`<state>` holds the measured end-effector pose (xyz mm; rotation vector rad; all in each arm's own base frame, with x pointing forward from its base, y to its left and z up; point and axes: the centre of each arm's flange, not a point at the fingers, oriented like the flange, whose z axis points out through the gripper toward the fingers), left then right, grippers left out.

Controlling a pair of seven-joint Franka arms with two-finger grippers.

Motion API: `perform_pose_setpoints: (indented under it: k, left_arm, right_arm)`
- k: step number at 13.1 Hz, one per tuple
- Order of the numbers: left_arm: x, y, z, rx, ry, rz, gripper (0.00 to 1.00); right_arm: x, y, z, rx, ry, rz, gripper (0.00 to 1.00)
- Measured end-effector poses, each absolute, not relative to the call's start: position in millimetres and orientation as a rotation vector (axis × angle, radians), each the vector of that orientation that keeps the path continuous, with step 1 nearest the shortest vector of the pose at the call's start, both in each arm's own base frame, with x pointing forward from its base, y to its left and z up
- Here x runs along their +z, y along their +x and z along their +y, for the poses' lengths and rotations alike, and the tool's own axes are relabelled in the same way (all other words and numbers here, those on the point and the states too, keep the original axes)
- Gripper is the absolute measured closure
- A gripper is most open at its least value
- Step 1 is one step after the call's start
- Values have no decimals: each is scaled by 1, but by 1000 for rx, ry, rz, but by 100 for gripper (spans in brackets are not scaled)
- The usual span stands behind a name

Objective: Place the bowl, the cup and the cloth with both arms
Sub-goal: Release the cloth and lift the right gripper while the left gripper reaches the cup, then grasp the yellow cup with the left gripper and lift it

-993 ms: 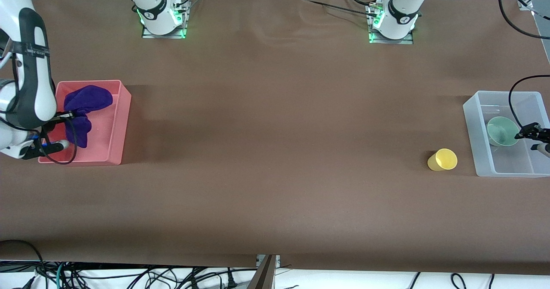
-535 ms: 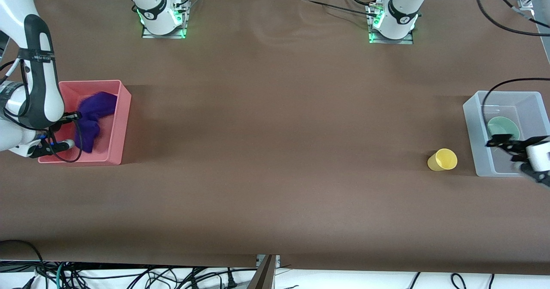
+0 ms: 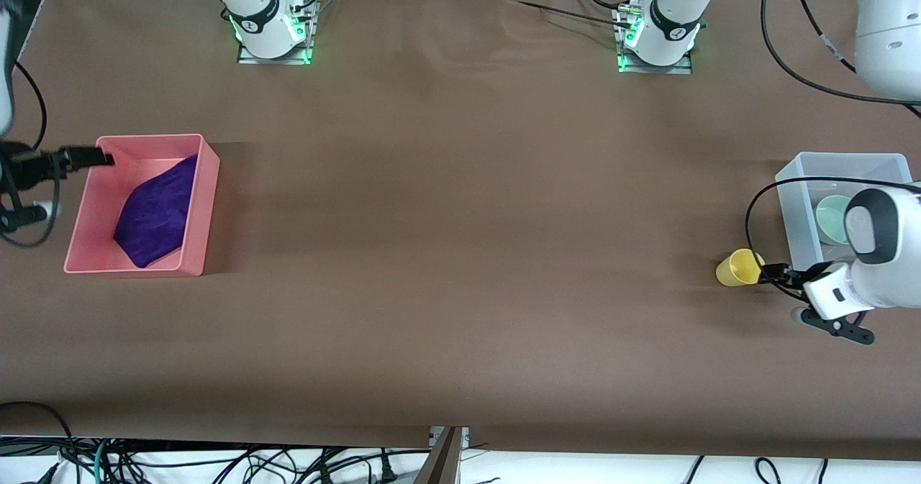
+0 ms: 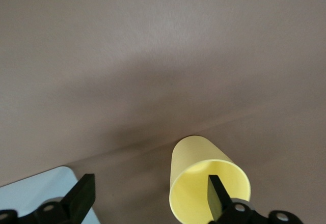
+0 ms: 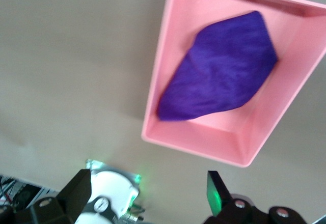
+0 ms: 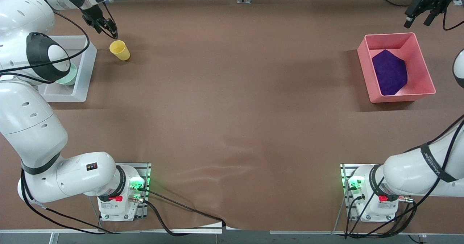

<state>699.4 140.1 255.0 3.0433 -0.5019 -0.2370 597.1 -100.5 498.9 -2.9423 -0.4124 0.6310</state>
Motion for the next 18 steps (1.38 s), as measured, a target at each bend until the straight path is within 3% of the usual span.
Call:
perform_pose_setpoints:
  k: [1,2,5,9,12,16,18]
  left_arm:
    - [241,692,139,-276,3029,-508,16]
    - [231,686,136,-308,3012,-531,16]
    - [219,679,136,-324,2984,-606,48]
    - [229,682,137,-291,2993,-621,93]
    - [283,675,139,-358,2985,-613,97]
    - [376,647,190,-451,3043,-662,97]
    - [392,631,234,-499,3085,-736,97]
  right_arm:
    - [518,592,-88,619,-2956,-379,0]
    - [534,589,-75,616,-2974,-324,0]
    - [580,588,-22,571,-3057,-201,0]
    - [623,586,-11,363,-3132,-182,0]
    - [657,571,-14,247,-3162,-176,0]
    - [648,578,-15,246,-3168,-161,0]
    - [645,579,-13,248,-3160,-121,0]
